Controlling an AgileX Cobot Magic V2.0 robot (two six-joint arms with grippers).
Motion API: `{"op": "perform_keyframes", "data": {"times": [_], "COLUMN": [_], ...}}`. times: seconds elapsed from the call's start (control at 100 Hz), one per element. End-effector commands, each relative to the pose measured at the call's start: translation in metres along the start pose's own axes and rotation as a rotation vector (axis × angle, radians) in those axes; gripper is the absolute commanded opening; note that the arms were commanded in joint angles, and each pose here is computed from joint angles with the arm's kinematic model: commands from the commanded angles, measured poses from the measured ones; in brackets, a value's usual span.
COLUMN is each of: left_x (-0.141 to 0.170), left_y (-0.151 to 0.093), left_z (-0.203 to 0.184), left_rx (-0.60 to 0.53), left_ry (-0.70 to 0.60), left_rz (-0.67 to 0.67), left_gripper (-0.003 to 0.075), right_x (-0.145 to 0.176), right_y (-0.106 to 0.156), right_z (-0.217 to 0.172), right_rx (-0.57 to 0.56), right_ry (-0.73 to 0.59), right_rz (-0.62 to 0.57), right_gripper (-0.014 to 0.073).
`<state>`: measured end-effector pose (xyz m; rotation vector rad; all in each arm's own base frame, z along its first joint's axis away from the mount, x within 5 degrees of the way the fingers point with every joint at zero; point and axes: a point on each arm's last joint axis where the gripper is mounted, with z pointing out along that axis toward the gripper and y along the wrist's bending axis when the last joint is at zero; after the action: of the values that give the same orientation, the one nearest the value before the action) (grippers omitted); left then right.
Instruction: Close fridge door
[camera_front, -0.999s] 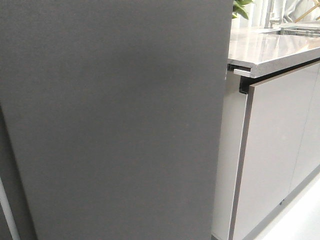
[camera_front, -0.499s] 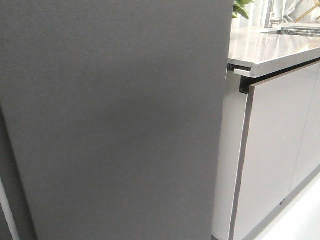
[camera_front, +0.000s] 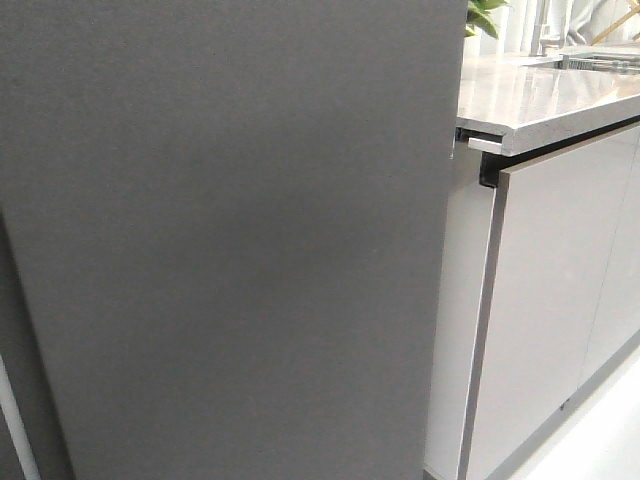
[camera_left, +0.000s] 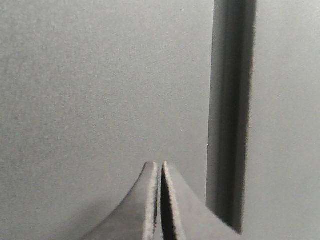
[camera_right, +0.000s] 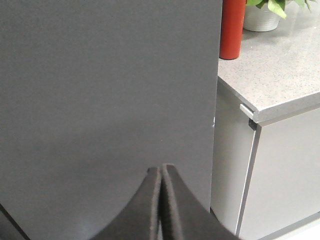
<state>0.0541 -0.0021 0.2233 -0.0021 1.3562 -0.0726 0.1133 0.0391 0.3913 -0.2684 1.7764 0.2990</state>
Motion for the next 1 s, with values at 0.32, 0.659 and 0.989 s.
{"op": "perform_keyframes", "data": {"times": [0.32,0.659,0.989], "left_x": [0.004,0.004,0.004], "left_y": [0.0,0.0,0.0], "left_z": [-0.002,-0.002,-0.002], "left_rx": [0.009,0.009,0.009], "left_ry": [-0.058,-0.058,-0.058], "left_rz": [-0.011,-0.011,-0.011], "left_gripper": [-0.002,-0.002,-0.002], "right_x": [0.04,0.154,0.194], "right_y": [-0.02,-0.032,-0.034], "right_z": [-0.03,-0.032,-0.026], "right_rx": [0.238,0.413,0.426], "right_ry": [-0.195,-0.35,-0.338], "right_rz": [0.033,0.032,0.036], "right_gripper": [-0.0045,-0.0044,-0.0045]}}
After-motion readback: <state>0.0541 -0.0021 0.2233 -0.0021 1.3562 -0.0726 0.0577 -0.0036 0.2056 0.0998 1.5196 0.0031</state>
